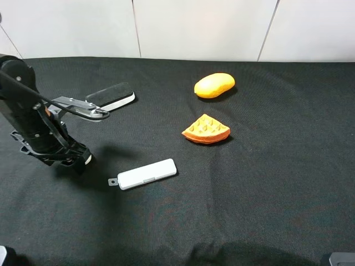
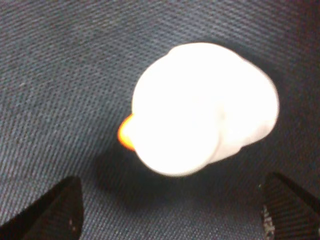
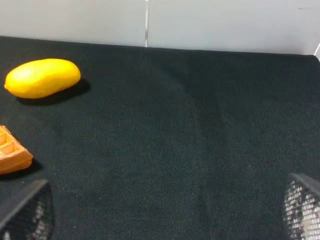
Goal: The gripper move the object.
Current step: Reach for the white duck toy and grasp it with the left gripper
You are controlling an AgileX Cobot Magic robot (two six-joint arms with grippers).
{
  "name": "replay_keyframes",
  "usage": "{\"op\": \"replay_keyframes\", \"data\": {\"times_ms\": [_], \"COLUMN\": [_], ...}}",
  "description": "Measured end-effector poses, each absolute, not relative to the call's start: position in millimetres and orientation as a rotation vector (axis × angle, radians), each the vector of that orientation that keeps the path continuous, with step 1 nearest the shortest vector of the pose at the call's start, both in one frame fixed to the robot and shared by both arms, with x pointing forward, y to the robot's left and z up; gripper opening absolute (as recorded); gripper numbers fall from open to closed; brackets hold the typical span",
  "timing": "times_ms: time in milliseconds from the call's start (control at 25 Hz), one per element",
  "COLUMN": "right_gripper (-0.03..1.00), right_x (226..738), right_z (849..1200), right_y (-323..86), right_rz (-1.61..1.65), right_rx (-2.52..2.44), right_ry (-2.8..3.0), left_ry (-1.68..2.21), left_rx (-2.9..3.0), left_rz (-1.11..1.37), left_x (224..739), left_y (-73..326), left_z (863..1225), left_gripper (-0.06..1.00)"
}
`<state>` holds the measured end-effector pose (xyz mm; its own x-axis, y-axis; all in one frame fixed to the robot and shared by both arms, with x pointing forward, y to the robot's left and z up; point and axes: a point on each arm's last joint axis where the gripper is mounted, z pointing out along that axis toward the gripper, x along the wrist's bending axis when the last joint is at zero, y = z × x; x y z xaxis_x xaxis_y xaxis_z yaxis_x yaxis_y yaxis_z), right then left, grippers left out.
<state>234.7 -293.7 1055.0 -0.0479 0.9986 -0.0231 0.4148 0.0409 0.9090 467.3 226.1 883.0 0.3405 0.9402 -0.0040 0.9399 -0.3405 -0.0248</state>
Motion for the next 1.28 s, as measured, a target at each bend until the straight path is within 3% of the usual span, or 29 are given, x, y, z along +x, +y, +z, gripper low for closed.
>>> {"op": "replay_keyframes", "data": {"times_ms": [1080, 1280], "right_gripper": [0.69, 0.69], "right_x": [235, 235], "right_z": [1055, 1055], "right_y": [-293, -293], "right_rz": [0.985, 0.985], "right_rx": [1.472, 1.472], "right_ry": [1.567, 1.567], "left_ry": [-1.792, -1.782], "left_rx": [-2.582, -2.574], "left_rz": [-0.001, 0.013], "left_x": [494, 492], "left_y": [216, 216], "left_z": [871, 871], "left_gripper": [0.76, 0.66]}}
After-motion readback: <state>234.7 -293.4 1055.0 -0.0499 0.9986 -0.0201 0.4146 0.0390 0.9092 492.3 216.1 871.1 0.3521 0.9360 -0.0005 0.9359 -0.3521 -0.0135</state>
